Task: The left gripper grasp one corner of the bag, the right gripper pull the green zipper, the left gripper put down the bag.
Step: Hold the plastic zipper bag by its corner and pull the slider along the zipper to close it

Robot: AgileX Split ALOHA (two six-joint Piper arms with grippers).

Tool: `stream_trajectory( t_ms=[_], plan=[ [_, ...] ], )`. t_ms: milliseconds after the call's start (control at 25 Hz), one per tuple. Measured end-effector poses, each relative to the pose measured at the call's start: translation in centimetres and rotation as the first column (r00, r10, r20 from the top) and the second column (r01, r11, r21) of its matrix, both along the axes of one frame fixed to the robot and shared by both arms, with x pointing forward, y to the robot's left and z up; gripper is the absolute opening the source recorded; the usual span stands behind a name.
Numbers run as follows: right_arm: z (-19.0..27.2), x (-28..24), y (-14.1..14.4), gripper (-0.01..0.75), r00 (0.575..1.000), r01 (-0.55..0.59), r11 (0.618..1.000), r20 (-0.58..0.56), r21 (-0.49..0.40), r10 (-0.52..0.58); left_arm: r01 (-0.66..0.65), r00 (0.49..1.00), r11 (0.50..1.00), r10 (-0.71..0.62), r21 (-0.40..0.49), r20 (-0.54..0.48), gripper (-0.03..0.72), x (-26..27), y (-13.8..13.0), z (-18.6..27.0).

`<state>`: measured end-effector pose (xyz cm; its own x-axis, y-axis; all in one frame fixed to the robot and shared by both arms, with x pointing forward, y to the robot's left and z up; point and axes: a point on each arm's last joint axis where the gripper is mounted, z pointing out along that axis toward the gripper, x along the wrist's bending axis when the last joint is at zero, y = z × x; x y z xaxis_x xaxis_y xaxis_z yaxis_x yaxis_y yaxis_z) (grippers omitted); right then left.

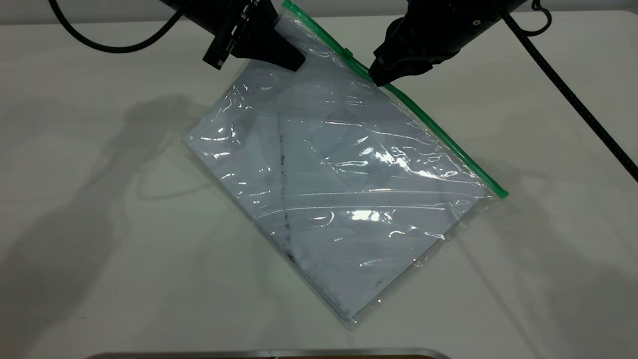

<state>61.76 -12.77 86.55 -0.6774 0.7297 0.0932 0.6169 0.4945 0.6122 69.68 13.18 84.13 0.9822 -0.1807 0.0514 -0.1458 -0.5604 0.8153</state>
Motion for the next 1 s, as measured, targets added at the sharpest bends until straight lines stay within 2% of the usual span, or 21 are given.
stream_trajectory(
  t_ms=[200,280,360,560,1000],
  plan=[
    [0.6,0.4,0.4,0.372,1.000,-0.022,0.999,0.013,0.024,0.021,0.003,1.000,1.000,-0.003,-0.001,-0.001,0.052,0.0,-0.1,0.0],
    [1.2,0.5,1.0,0.443,0.997,-0.080,0.995,0.016,0.059,0.080,0.010,1.000,1.000,-0.010,0.003,0.000,0.052,-0.1,-0.3,0.0],
    [1.8,0.5,1.5,0.483,0.992,-0.128,0.987,0.010,0.100,0.128,0.020,1.000,1.000,-0.020,0.012,0.005,0.052,-0.3,-0.7,-0.1],
    [2.2,0.3,2.0,0.494,0.984,-0.177,0.974,-0.007,0.143,0.180,0.046,0.999,0.999,-0.046,0.029,0.015,0.052,-0.7,-1.8,-0.2],
    [-0.1,0.6,1.7,0.410,0.990,-0.132,0.986,-0.034,0.104,0.136,0.063,0.998,0.997,-0.064,0.037,0.022,0.052,-1.0,-2.6,-0.3]
  ],
)
